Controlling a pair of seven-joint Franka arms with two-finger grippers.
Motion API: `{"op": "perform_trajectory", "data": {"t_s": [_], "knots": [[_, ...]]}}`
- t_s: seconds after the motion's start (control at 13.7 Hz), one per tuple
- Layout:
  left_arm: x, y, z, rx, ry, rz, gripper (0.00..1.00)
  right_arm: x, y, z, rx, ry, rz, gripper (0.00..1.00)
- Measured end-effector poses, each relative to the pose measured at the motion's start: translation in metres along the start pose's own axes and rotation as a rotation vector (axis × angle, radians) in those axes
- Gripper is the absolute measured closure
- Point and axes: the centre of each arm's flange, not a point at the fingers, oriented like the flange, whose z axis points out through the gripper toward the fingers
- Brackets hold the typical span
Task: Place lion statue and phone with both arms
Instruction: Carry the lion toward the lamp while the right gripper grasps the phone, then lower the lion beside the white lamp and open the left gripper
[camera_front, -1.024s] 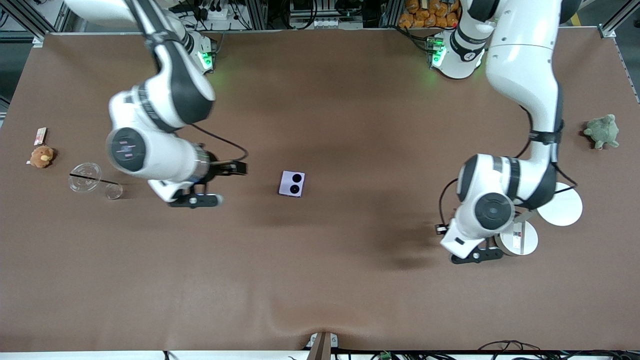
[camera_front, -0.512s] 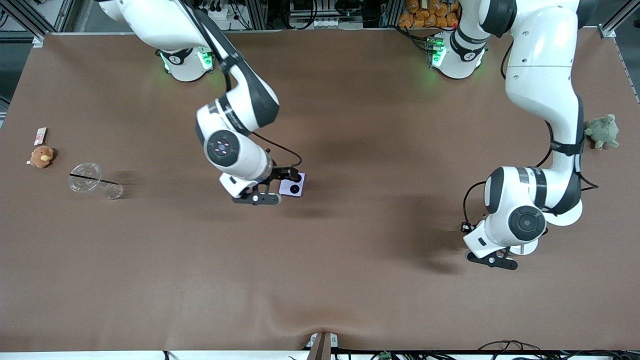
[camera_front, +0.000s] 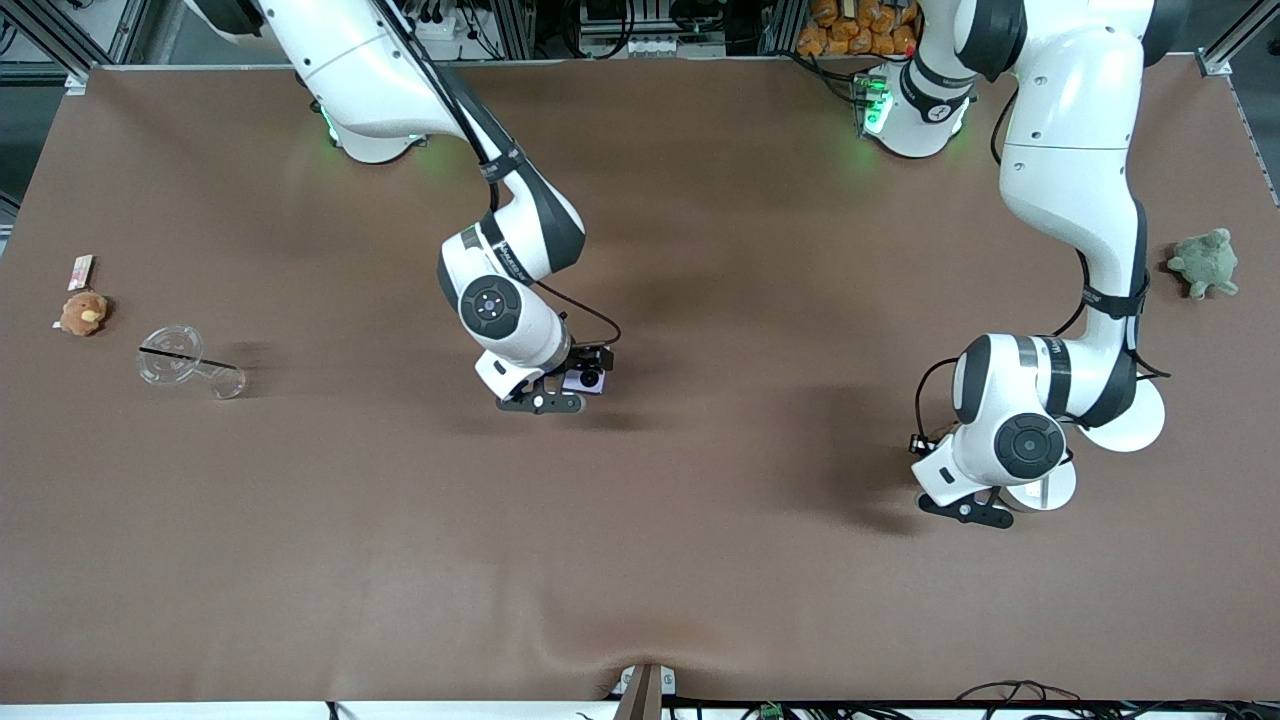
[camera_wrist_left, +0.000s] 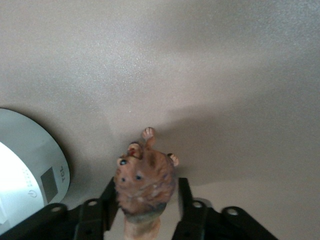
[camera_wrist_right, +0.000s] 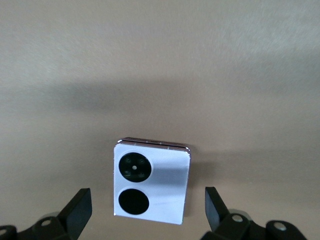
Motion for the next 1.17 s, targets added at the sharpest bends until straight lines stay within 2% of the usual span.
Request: {"op": "perform_trajectory", "data": {"t_s": [0.29, 0.51, 0.8, 1.17], "knots": [[0.001, 0.0, -0.011, -0.001, 0.017, -0.01, 0.02, -0.004, 0.0, 0.017, -0.011, -0.008, 0.04, 0.0], [-0.002, -0.004, -0.063, -0.007, 0.072, -0.031, 0.0, -0.004, 0.0, 0.024, -0.012, -0.005, 0.057, 0.0], [-0.029, -0.019, -0.165, -0.027, 0.124, -0.056, 0.0, -0.007, -0.003, 0.03, -0.01, 0.001, 0.054, 0.0], [-0.08, -0.033, -0.255, -0.057, 0.112, -0.121, 0.0, -0.012, -0.005, 0.044, -0.031, 0.006, 0.044, 0.0]]}}
